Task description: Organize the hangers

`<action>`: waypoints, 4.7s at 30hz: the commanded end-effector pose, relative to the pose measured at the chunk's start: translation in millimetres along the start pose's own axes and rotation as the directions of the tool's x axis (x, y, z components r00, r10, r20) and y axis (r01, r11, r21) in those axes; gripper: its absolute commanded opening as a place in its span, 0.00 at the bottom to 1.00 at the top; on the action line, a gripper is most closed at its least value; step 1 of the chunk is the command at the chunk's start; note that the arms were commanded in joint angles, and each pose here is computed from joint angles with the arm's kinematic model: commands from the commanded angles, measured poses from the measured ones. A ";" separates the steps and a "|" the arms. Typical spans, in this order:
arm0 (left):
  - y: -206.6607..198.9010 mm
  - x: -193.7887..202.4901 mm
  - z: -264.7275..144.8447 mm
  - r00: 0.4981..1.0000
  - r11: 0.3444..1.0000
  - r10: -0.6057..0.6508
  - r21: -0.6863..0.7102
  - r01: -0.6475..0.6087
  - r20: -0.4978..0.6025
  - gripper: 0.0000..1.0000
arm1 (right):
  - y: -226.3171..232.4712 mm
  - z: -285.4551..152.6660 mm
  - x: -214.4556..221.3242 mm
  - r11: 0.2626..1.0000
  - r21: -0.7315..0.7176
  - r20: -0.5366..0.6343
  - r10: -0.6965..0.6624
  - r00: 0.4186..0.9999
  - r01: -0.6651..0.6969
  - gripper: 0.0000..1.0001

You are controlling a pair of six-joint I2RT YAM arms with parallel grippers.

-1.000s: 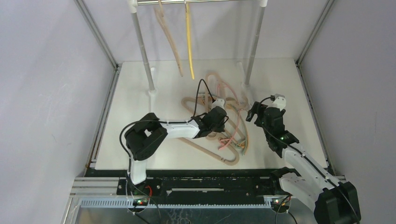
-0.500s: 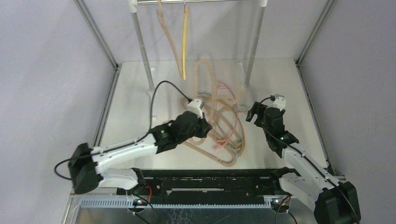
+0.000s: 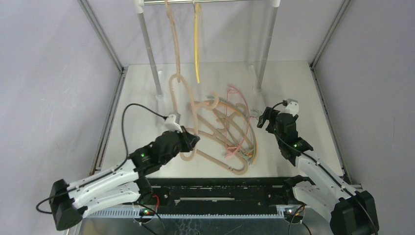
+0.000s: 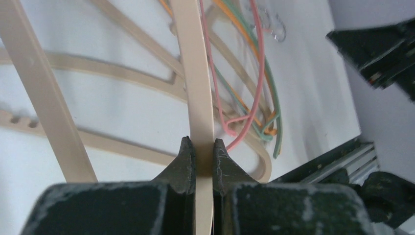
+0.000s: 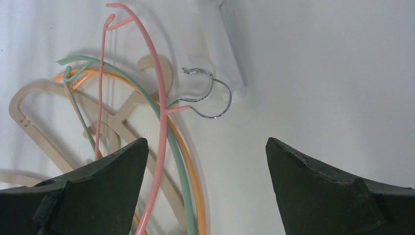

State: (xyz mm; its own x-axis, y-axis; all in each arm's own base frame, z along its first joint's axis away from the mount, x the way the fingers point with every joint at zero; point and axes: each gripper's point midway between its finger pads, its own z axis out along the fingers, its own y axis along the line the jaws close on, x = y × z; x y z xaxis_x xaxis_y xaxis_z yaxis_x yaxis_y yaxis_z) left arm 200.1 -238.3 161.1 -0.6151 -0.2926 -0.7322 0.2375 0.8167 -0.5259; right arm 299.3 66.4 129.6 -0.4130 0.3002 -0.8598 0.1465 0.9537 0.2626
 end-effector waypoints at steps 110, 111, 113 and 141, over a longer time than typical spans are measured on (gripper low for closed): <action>-36.5 -42.7 -85.0 0.958 0.827 -0.273 0.532 0.184 0.093 0.00 | 100.4 -13.9 -66.4 0.978 -0.193 0.124 -0.061 0.990 0.084 0.97; -35.9 -42.1 -84.6 0.958 0.827 -0.273 0.531 0.184 0.093 0.00 | 104.4 -14.7 -69.7 0.976 -0.201 0.129 -0.058 0.990 0.084 0.97; -35.6 -41.0 -83.8 0.959 0.828 -0.270 0.531 0.182 0.092 0.00 | 109.3 -14.9 -72.2 0.974 -0.210 0.132 -0.057 0.990 0.084 0.97; 10.0 -73.9 -99.2 0.875 0.893 -0.348 0.404 0.200 0.337 0.00 | 97.4 -12.2 -50.5 0.981 -0.167 0.088 -0.083 0.993 0.097 0.97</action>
State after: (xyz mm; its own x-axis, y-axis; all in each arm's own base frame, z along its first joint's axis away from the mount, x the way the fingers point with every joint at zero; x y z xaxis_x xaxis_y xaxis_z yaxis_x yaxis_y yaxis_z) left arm 163.7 -178.3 251.4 -0.4416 -0.6765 -0.5894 0.4479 0.4030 -0.7981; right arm 323.1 144.4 191.9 -0.3802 0.2038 -0.9022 -0.0417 0.9706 0.2369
